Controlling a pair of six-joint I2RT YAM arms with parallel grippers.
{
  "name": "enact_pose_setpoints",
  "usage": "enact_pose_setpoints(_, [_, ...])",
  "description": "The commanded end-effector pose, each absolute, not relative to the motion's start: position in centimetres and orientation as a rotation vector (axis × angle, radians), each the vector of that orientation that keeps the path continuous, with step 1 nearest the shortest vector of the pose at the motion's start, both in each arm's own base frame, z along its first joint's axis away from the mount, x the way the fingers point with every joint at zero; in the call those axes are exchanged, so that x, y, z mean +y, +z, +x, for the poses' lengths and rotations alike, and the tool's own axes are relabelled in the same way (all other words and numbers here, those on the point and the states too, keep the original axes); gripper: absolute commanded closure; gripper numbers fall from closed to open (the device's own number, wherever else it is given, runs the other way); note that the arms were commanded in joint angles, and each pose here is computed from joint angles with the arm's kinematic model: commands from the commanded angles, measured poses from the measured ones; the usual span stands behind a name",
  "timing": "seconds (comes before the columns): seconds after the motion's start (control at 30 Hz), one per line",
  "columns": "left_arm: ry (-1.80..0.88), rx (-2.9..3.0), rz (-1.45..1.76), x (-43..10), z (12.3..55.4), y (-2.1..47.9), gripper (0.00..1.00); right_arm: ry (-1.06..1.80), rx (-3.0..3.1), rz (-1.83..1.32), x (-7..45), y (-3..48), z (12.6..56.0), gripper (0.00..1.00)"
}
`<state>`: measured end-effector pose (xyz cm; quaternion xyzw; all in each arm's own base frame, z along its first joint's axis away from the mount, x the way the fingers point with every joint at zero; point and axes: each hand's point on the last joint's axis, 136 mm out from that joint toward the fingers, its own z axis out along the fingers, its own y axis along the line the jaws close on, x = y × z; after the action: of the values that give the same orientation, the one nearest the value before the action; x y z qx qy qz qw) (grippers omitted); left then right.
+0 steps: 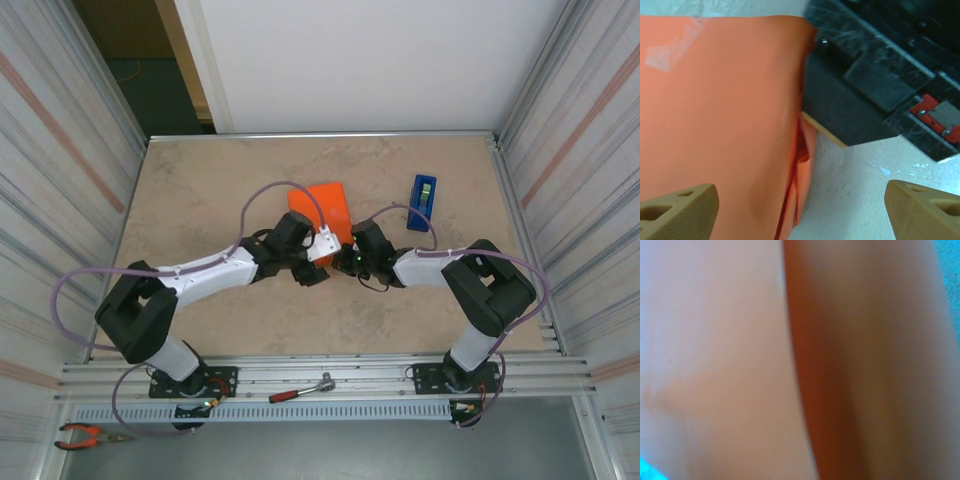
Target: Wrap the gift box in paper
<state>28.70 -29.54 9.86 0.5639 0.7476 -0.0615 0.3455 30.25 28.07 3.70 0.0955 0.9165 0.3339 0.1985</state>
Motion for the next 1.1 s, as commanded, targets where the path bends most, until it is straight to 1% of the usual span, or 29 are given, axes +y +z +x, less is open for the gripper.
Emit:
enact_pose_setpoints(0.0, [-0.052, 1.848, 1.5, -29.9, 29.7, 9.6, 0.13, 0.957, 2.525, 0.228, 28.3, 5.4, 31.1, 1.0])
enact_pose_setpoints(0.27, [0.098, 1.823, 1.441, -29.0, 31.8, 8.4, 0.11, 0.951, 2.525, 0.227, 28.0, 5.8, 31.2, 1.0])
enact_pose_setpoints(0.6, [0.148, 1.832, 1.412, -28.9, 32.8, 7.4, 0.11, 0.961, 2.524, 0.229, 28.0, 5.7, 31.1, 1.0])
enact_pose_setpoints(0.67, [0.151, 1.839, 1.411, -28.8, 32.9, 7.0, 0.12, 0.96, 2.525, 0.231, 28.0, 5.7, 31.1, 1.0])
enact_pose_setpoints(0.8, [0.151, 1.851, 1.391, -28.6, 33.3, 7.0, 0.18, 0.96, 2.526, 0.236, 27.8, 5.7, 31.0, 1.0])
enact_pose_setpoints(0.97, [0.128, 1.866, 1.391, -28.3, 33.1, 7.2, 0.35, 0.959, 2.52, 0.244, 27.4, 6.0, 31.0, 1.0])
enact_pose_setpoints(1.07, [0.116, 1.88, 1.393, -28.2, 33.0, 7.1, 0.4, 0.961, 2.514, 0.248, 27.1, 6.4, 31.0, 1.0])
